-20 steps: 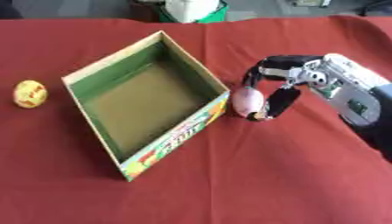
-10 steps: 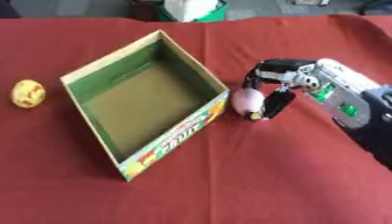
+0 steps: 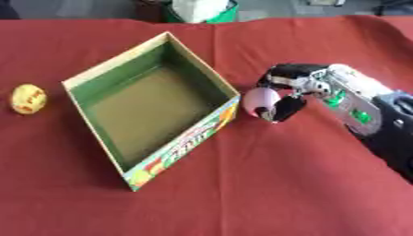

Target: Pick up objects on the table and place them in the box.

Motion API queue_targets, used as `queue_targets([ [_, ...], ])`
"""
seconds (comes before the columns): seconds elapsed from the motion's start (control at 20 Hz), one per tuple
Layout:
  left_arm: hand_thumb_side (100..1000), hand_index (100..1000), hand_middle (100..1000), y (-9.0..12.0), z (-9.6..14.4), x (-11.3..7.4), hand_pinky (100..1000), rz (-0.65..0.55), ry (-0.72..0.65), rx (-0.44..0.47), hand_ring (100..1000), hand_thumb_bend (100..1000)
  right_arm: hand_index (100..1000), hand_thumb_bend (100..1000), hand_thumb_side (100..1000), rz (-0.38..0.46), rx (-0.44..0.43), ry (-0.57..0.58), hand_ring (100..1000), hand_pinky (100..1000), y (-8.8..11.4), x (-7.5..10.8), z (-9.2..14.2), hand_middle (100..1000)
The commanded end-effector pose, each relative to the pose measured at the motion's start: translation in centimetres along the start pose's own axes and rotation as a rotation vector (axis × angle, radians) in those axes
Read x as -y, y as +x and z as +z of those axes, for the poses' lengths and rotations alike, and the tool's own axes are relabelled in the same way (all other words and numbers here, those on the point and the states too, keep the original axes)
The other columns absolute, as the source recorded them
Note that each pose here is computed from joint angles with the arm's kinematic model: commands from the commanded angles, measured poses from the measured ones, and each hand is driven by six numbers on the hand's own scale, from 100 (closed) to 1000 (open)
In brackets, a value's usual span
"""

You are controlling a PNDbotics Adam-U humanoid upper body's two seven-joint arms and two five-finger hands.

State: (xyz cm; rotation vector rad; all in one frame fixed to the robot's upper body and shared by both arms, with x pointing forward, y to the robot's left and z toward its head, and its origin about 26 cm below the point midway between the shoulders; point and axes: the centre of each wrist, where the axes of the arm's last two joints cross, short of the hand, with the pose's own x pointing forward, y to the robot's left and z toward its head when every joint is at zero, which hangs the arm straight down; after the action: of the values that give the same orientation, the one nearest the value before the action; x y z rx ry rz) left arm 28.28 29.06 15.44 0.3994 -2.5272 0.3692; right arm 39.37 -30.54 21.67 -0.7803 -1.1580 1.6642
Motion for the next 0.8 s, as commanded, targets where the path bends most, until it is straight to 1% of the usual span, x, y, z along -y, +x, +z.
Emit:
queue_targets([
  [0.05, 930, 775, 742, 0.5, -0.5, 0.2, 650, 0.014, -0.011, 0.023, 645, 100, 698, 100, 362, 0.004, 0.018, -0.047, 770, 743, 0.6, 1.5, 1.0, 513],
  [0.3, 930, 774, 742, 0.5, -0.5, 0.3, 650, 0.016, -0.013, 0.023, 645, 100, 678, 100, 357, -0.01, 0.032, -0.089, 756, 730, 1.5, 2.5, 1.8, 496],
  [0.4, 931, 774, 742, 0.5, -0.5, 0.3, 650, 0.017, -0.013, 0.022, 645, 100, 662, 100, 341, -0.013, 0.032, -0.112, 743, 719, 1.7, 2.9, 2.1, 481],
  [0.45, 931, 774, 742, 0.5, -0.5, 0.3, 650, 0.018, -0.013, 0.021, 645, 100, 638, 100, 373, -0.013, 0.03, -0.129, 725, 708, 1.7, 3.1, 2.2, 462],
  [0.5, 931, 771, 742, 0.5, -0.5, 0.3, 651, 0.018, -0.013, 0.021, 645, 100, 614, 100, 359, -0.013, 0.026, -0.152, 703, 698, 1.8, 3.3, 2.4, 438],
  [0.6, 931, 769, 742, 0.5, -0.5, 0.3, 651, 0.019, -0.014, 0.022, 645, 100, 582, 100, 384, -0.015, 0.019, -0.204, 672, 682, 1.9, 3.7, 2.6, 409],
  [0.75, 929, 767, 743, 0.5, -0.6, 0.3, 651, 0.019, -0.016, 0.024, 646, 100, 568, 100, 419, -0.002, 0.014, -0.297, 659, 673, 2.2, 4.2, 3.0, 397],
  [0.8, 929, 767, 743, 0.5, -0.6, 0.3, 651, 0.019, -0.016, 0.025, 646, 100, 561, 100, 415, 0.005, 0.013, -0.328, 652, 670, 2.3, 4.4, 3.2, 390],
])
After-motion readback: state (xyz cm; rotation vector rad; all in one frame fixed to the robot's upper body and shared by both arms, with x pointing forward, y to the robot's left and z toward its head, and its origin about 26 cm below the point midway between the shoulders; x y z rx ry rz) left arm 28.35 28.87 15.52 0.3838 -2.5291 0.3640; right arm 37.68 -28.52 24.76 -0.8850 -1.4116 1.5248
